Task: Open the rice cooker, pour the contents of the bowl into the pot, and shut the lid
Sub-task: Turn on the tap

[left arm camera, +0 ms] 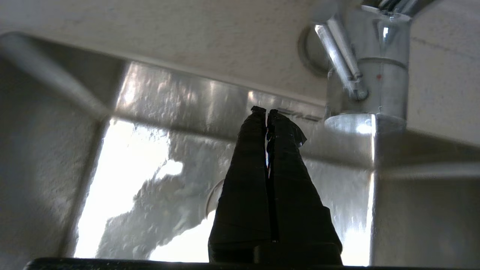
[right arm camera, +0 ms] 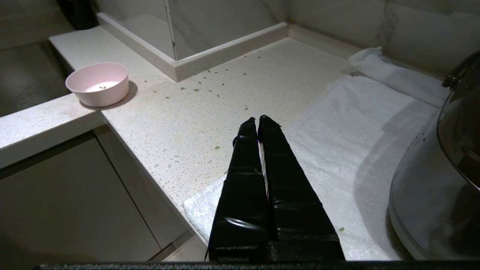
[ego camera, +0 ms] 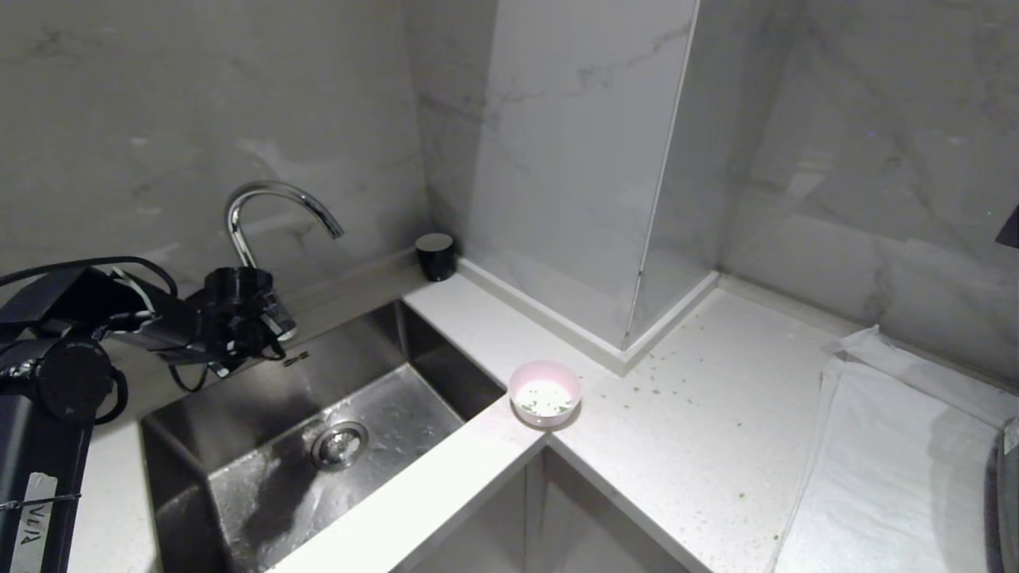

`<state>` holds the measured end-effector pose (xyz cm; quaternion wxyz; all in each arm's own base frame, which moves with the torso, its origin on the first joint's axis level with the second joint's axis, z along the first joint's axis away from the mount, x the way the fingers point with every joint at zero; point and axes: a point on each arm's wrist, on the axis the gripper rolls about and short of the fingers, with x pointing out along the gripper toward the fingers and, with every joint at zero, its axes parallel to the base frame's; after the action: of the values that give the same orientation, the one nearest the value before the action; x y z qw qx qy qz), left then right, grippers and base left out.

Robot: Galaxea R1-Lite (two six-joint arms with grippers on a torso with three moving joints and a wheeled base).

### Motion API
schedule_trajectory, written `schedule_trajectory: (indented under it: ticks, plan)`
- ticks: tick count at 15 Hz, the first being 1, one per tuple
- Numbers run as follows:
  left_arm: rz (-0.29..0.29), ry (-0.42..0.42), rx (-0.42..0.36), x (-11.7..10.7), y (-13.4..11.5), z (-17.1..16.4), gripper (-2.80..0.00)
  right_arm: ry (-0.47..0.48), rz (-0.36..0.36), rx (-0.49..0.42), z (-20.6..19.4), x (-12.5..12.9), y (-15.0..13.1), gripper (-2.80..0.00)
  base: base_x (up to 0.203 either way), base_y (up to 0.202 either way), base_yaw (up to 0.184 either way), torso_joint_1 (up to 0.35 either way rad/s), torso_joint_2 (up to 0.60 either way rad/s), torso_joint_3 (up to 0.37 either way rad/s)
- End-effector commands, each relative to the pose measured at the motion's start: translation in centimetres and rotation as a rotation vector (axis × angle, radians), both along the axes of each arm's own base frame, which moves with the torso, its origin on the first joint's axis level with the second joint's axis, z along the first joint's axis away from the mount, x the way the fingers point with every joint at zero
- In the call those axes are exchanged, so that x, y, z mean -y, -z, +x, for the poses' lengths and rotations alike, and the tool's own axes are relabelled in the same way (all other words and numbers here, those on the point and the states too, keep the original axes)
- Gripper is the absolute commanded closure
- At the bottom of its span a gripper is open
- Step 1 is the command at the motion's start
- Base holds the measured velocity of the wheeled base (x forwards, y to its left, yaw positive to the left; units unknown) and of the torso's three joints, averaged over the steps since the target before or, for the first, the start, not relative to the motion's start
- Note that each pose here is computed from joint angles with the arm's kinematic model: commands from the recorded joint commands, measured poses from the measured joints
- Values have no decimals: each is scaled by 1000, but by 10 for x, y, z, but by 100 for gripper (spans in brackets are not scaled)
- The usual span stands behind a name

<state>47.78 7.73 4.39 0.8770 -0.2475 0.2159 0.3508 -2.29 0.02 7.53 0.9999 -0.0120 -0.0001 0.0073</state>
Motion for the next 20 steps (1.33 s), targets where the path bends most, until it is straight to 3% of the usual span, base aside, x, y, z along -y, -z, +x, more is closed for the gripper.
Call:
schedule_trajectory:
  ticks: [1, 2, 3, 20]
  plan:
    - [-22, 37, 29, 7, -25, -13, 0, -1, -1, -3, 0, 0, 0, 0, 0, 0, 0, 0, 0, 0]
    - [-28, 50, 37, 10, -30, -15, 0, -1, -1, -3, 0, 0, 0, 0, 0, 0, 0, 0, 0, 0]
    - [-29, 54, 43, 10, -31, -15, -280, -1, -1, -3, 0, 0, 0, 0, 0, 0, 0, 0, 0, 0]
    - [11, 9, 124, -1, -18, 25, -280, -1, -1, -3, 0, 0, 0, 0, 0, 0, 0, 0, 0, 0]
